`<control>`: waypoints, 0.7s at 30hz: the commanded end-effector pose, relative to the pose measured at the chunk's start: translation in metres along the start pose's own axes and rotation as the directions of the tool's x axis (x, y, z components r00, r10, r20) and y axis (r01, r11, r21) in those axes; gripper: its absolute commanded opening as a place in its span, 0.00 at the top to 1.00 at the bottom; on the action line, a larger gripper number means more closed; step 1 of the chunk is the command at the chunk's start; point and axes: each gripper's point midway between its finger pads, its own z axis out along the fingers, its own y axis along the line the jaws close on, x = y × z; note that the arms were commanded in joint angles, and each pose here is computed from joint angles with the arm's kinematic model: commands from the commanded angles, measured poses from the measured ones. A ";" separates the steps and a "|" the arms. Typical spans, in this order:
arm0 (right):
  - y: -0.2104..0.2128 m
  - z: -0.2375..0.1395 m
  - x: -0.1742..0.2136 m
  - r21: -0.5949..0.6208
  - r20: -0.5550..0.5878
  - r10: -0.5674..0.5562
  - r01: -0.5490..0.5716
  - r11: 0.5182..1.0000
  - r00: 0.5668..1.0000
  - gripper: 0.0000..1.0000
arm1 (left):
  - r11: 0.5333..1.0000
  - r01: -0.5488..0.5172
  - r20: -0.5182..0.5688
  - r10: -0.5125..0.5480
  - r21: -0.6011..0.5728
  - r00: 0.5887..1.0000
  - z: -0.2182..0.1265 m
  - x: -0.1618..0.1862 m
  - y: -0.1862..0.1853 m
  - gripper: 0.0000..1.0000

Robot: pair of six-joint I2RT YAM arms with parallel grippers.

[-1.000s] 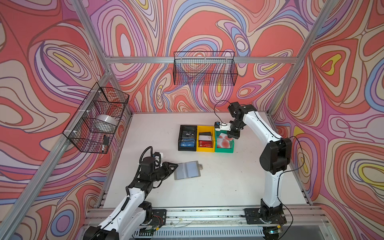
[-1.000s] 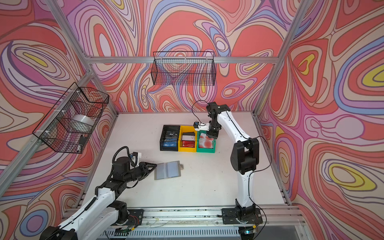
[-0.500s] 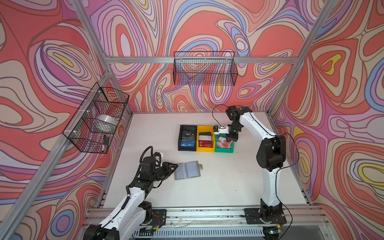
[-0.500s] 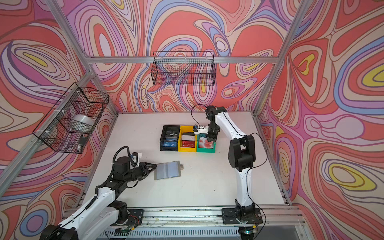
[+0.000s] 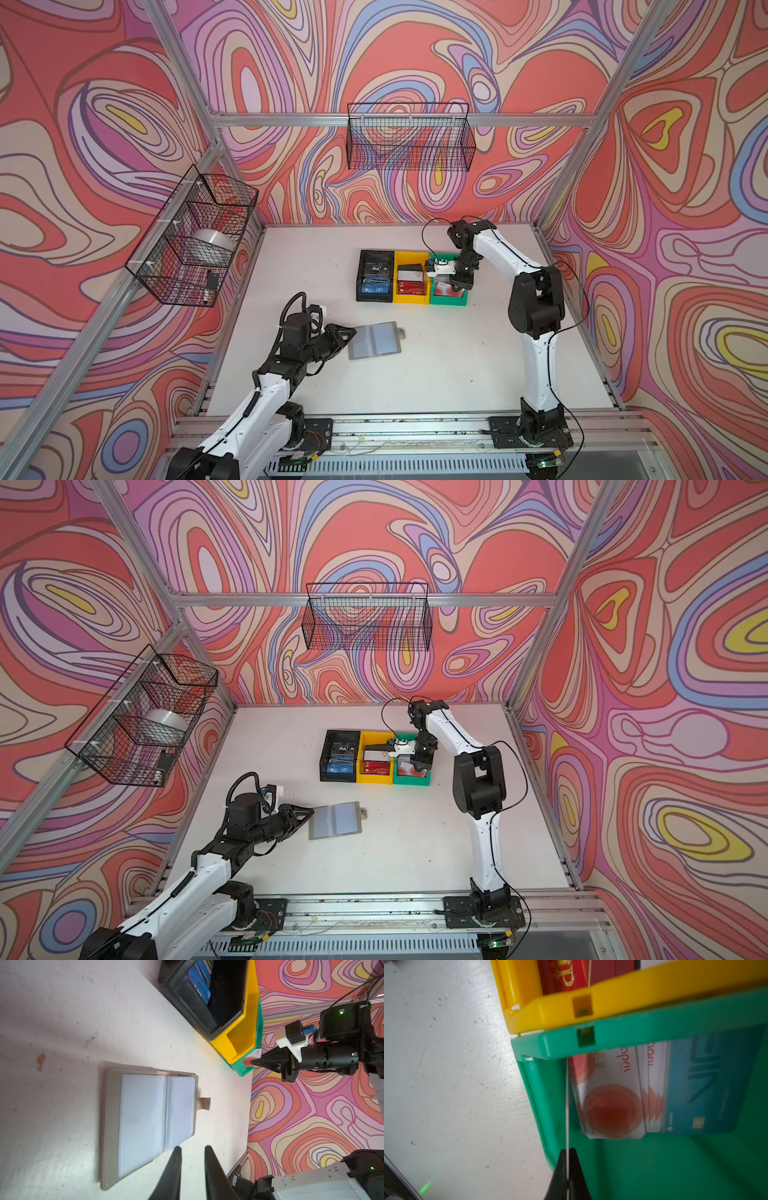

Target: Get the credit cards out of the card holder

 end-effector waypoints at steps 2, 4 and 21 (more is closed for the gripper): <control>0.004 0.013 -0.007 -0.022 -0.013 -0.008 0.008 1.000 1.000 0.95 | 1.000 -0.018 0.008 0.018 0.001 1.000 0.000 -0.004 -0.005 0.77; 0.004 0.015 -0.009 -0.022 -0.012 -0.005 0.005 1.000 1.000 0.93 | 1.000 -0.018 0.007 0.018 0.001 1.000 0.001 -0.004 -0.005 0.76; -0.062 -0.022 -0.018 0.337 0.091 0.164 -0.185 0.923 0.982 0.72 | 0.999 -0.038 0.004 0.038 -0.027 0.999 0.000 -0.007 -0.004 0.71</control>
